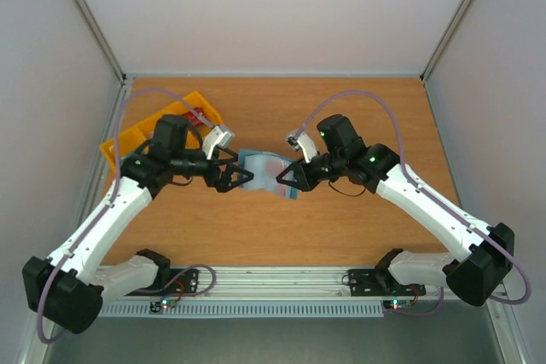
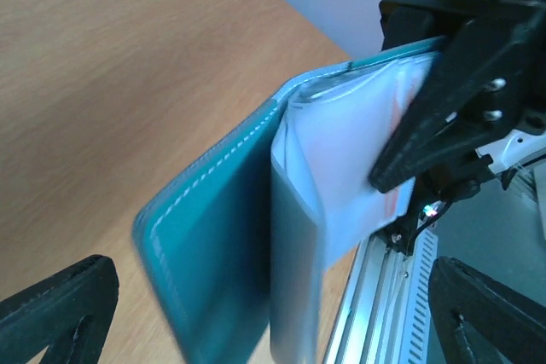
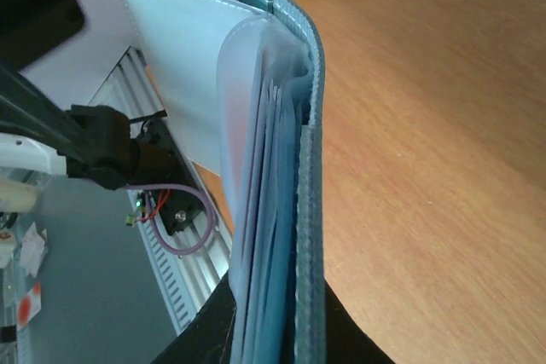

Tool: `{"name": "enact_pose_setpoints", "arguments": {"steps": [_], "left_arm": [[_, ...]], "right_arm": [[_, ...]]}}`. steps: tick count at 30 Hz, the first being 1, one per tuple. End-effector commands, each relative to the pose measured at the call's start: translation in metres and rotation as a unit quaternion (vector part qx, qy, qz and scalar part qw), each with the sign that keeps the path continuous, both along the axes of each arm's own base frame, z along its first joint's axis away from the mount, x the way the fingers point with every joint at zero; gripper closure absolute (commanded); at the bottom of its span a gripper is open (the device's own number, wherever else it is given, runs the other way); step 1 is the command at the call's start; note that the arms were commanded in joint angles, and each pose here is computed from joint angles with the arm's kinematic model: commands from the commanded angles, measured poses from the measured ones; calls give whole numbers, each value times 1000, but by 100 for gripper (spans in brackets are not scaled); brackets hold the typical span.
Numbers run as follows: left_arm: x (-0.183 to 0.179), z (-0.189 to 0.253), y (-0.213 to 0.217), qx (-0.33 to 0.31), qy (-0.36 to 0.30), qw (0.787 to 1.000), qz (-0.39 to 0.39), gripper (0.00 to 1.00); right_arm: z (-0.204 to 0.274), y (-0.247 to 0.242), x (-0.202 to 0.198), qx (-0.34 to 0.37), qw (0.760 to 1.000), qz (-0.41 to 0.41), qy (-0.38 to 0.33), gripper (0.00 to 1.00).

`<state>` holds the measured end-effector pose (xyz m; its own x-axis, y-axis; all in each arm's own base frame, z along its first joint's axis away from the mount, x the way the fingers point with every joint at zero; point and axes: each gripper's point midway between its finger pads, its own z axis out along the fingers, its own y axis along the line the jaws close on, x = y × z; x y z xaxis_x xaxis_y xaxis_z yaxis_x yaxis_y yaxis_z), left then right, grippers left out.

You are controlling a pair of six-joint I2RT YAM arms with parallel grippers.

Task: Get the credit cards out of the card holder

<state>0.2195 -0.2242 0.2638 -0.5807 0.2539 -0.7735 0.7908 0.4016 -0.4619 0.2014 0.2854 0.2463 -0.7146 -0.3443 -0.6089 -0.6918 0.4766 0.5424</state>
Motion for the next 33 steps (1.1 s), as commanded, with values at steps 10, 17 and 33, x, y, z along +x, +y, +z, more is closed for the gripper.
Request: {"name": "enact_pose_setpoints", "arguments": {"steps": [10, 17, 33], "left_arm": [[5, -20, -19, -119, -14, 992, 46, 1], [-48, 7, -25, -179, -54, 978, -90, 70], [-46, 19, -20, -206, -83, 974, -49, 100]], "right_arm": [[46, 25, -37, 87, 986, 135, -35, 99], [40, 24, -36, 67, 986, 146, -42, 97], [46, 16, -26, 117, 979, 137, -92, 66]]}}
